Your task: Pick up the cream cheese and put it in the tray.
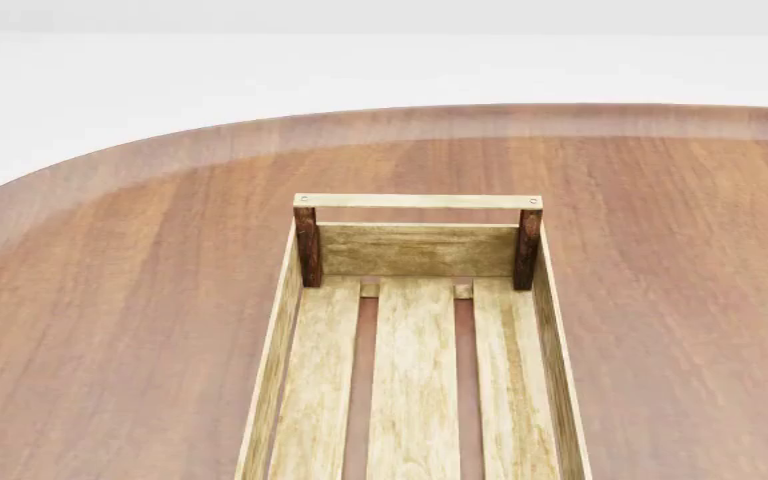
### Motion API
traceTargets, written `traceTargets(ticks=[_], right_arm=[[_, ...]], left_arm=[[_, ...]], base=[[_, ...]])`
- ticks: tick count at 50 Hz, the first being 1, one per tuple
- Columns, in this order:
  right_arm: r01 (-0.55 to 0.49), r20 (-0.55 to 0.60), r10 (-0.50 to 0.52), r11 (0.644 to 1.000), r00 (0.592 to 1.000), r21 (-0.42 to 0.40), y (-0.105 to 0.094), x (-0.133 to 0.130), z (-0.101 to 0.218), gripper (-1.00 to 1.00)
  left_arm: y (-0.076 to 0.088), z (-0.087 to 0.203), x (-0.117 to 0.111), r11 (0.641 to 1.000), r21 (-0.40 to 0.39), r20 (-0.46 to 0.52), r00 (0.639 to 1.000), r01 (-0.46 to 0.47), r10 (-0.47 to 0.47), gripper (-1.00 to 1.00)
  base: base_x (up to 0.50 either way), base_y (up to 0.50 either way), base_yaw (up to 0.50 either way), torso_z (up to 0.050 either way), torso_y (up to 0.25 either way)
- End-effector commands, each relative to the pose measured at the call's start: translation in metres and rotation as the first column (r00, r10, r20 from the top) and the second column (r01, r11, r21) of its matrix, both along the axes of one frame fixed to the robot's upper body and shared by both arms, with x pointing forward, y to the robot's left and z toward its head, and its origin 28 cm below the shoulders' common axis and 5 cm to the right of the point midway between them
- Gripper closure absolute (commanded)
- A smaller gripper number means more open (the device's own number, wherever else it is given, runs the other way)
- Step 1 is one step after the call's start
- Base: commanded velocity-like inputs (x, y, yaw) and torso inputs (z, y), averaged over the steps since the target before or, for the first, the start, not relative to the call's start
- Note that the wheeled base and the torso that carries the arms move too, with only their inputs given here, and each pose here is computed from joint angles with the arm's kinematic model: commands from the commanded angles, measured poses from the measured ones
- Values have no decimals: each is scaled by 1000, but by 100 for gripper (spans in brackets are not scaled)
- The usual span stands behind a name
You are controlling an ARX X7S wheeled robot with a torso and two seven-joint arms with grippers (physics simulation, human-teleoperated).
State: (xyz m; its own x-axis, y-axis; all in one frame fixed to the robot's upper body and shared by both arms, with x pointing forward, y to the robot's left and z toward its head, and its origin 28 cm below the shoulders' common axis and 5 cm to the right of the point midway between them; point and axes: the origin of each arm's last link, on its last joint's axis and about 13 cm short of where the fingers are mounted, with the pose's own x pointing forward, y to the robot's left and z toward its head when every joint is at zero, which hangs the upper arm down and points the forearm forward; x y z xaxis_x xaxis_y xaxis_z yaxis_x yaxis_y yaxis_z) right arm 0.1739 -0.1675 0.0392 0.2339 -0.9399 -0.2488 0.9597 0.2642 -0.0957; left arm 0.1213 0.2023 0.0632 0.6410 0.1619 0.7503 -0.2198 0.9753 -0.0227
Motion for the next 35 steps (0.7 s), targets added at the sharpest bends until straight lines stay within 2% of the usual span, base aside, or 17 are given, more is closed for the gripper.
traceTargets(ticks=[1,35], right_arm=[[14,-11,-14,1000,1000,21,-6,2,-3,-100],[49,-49,-46,996,998,80,-21,8,-14,-100]], left_arm=[[0,0,0,1000,0,-1,1000,0,0,-100],[-1,-1,2,1000,-2,-7,1000,-4,4,-100]], base=[[0,0,0,0,0],[0,0,0,0,0]])
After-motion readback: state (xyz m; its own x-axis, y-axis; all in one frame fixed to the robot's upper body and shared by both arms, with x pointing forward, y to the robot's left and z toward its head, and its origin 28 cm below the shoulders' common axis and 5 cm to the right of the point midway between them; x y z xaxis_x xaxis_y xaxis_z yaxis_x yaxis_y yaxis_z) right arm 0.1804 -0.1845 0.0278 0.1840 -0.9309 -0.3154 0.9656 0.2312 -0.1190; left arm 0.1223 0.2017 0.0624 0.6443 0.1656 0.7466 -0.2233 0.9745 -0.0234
